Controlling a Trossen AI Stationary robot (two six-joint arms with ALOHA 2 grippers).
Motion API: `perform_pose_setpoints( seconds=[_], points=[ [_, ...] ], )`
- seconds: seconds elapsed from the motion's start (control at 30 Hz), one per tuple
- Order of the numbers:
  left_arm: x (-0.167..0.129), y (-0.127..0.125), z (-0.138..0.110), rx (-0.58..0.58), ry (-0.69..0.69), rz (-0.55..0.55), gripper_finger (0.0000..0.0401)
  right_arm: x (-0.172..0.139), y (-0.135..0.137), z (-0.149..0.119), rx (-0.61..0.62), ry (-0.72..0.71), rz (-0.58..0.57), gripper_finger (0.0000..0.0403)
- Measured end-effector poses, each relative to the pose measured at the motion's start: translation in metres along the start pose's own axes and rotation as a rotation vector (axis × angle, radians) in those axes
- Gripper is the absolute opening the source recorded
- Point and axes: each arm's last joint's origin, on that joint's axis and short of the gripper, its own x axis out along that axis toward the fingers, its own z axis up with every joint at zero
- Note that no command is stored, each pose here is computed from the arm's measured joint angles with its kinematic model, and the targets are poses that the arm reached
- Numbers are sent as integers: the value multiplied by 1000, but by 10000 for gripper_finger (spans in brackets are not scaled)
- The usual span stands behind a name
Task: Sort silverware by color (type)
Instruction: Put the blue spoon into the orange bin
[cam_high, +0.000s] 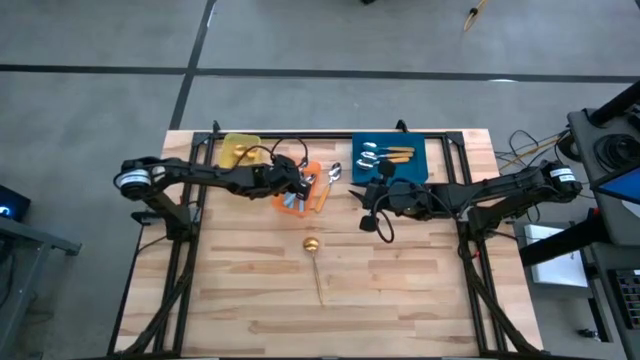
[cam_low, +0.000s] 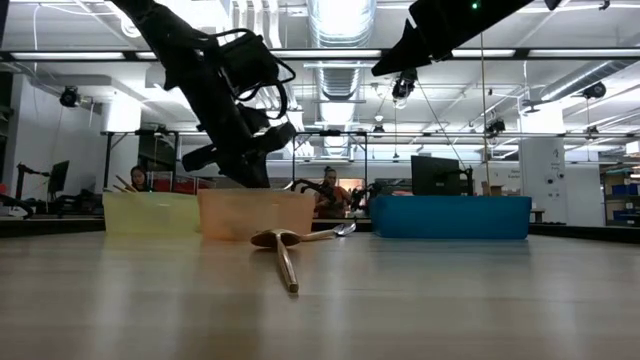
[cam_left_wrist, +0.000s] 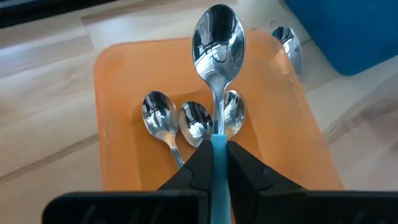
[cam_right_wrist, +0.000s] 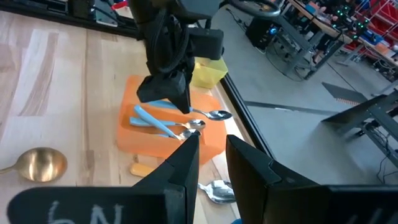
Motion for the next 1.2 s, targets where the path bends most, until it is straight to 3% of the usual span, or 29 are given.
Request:
perform_pose_setpoints(
  seconds=[0.83, 1.2],
  points=[
    [21, 0, -15, -47, 56, 52, 10, 4, -6, -2, 25, 12, -21, 73],
    [22, 0, -17, -62, 64, 61, 28, 4, -6, -2, 24, 13, -22, 72]
  ],
)
